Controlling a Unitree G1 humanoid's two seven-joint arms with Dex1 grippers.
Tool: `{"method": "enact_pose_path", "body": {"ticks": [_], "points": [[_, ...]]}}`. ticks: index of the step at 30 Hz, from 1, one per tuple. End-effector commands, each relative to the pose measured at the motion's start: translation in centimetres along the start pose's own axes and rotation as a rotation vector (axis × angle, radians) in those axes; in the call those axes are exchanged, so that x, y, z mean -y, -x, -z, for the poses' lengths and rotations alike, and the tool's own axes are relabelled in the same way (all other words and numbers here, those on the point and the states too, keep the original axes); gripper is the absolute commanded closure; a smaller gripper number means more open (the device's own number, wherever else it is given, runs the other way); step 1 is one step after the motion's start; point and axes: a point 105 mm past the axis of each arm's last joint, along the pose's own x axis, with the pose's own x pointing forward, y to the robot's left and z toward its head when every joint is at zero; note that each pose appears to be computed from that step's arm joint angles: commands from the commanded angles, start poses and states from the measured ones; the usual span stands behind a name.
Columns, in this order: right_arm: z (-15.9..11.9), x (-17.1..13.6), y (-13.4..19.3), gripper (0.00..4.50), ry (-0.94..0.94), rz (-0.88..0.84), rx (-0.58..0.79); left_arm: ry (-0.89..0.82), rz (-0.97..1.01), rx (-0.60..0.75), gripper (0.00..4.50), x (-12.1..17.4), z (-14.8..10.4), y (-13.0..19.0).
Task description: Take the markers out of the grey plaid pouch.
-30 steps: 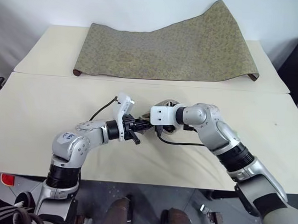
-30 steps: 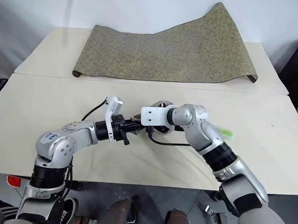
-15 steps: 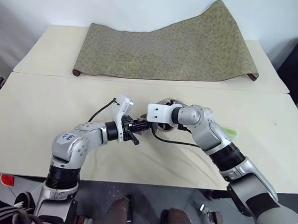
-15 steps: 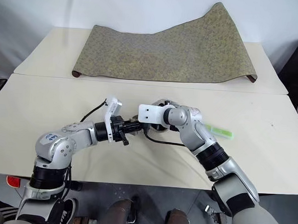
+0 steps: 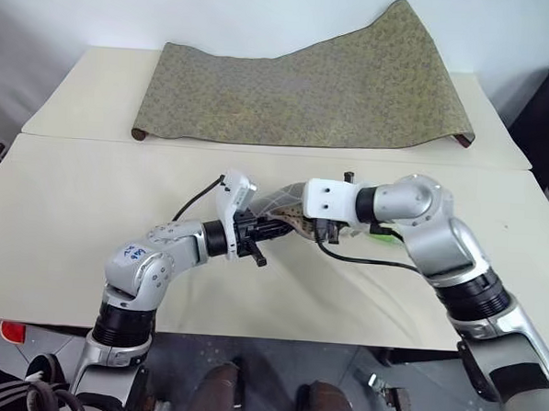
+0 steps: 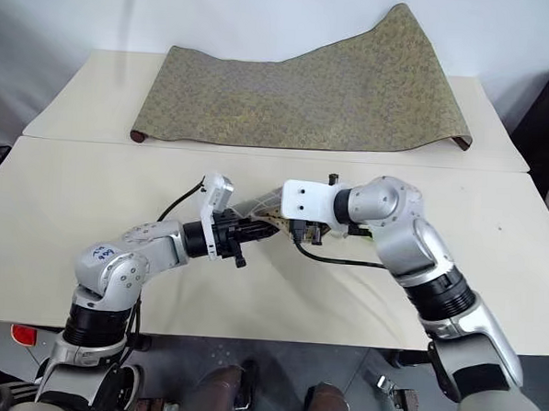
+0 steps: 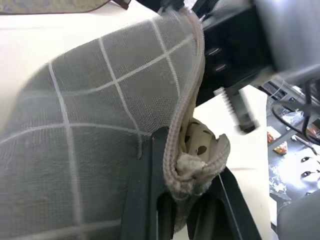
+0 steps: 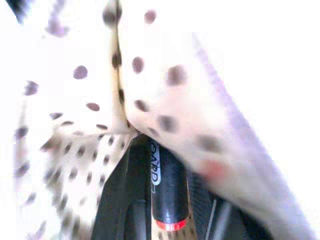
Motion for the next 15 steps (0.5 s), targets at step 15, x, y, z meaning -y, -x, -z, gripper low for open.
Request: {"method": "enact_pose_path", "body": {"ticks": [15], "points": [[1.9, -0.6, 3.2, 3.9, -0.009, -0.068, -0.065, -0.008, -0.033, 0.128, 4.5, -1.1, -2.5, 0.5]]}}
